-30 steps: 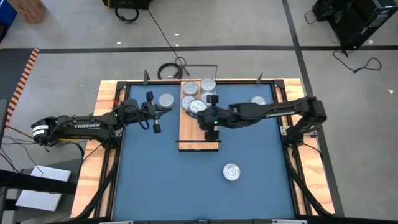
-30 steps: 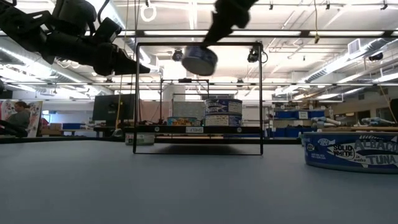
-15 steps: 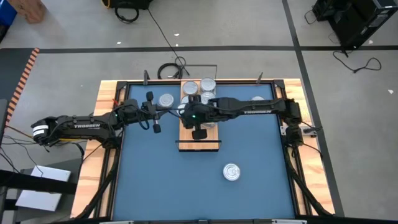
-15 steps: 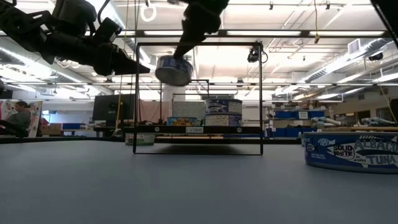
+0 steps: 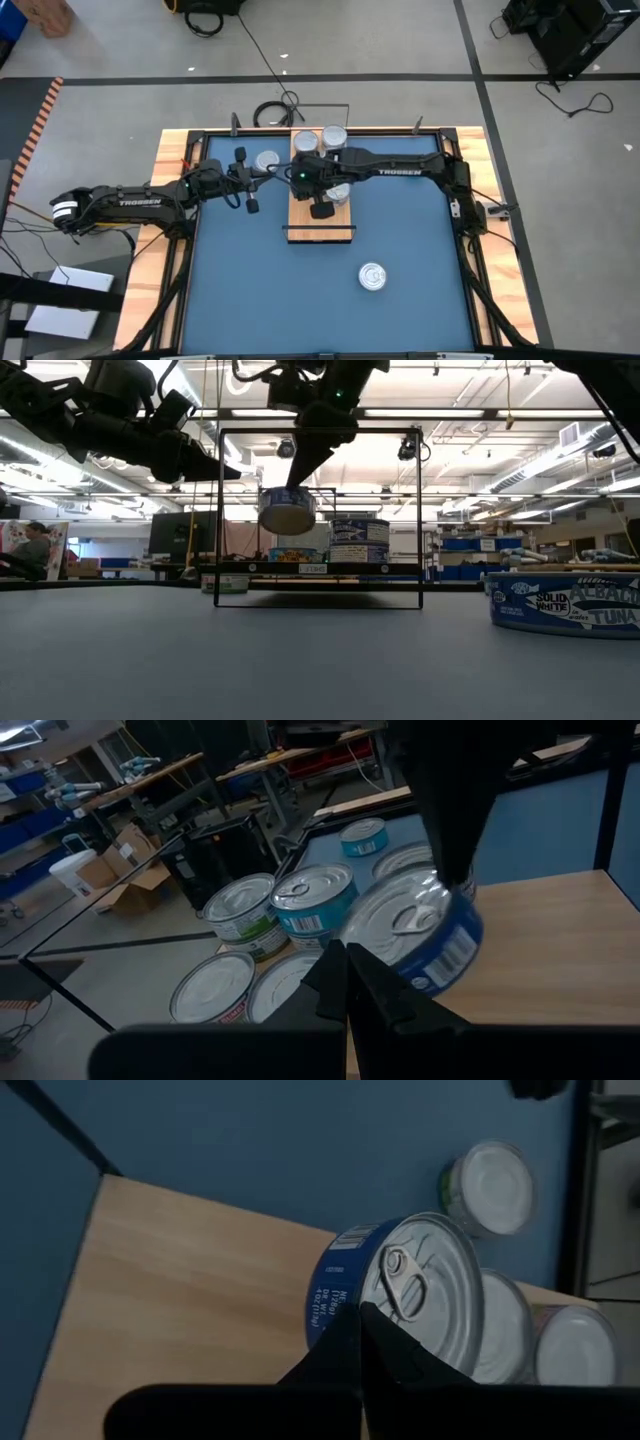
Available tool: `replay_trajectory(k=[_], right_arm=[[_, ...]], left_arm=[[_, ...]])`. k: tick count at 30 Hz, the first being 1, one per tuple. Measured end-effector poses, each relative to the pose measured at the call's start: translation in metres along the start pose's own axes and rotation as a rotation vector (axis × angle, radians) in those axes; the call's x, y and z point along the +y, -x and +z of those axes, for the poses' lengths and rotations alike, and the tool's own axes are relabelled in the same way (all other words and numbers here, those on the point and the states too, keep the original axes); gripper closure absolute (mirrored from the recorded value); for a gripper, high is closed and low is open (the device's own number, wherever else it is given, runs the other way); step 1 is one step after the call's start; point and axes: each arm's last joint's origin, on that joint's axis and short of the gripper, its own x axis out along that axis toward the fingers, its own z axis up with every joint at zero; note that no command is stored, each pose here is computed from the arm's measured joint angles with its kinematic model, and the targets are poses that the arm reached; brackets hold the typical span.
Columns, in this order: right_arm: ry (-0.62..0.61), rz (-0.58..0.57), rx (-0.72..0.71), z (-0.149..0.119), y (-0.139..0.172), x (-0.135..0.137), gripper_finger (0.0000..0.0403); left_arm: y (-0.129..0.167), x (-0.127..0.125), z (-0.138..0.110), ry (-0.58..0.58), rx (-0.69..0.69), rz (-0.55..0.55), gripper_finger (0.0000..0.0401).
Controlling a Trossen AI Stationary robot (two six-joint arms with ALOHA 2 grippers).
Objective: Stack canned seafood by type on shelf
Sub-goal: Put the blue tuna can on the shelf aligned with the other blue tuna can
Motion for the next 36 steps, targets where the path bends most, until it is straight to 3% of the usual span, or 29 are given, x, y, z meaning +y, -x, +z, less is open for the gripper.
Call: replay_trajectory(k=[11, 18, 36], right_arm=[[-0.013, 0.093, -0.04, -0.005, -0.001, -0.012, 0.0403], [-0.089, 0.177, -0.067, -0.01, -0.002, -0.02, 0.0403], [-0.089, 0.178, -0.07, -0.024, -0.029, -0.017, 0.0403]], left_arm=[[0.0, 0.0, 0.0, 0.0, 0.0, 0.001, 0.0397], [0.0, 0.0, 0.0, 0.0, 0.0, 0.001, 0.0397], [0.0, 0.0, 0.0, 0.0, -0.001, 0.002, 0.0397]])
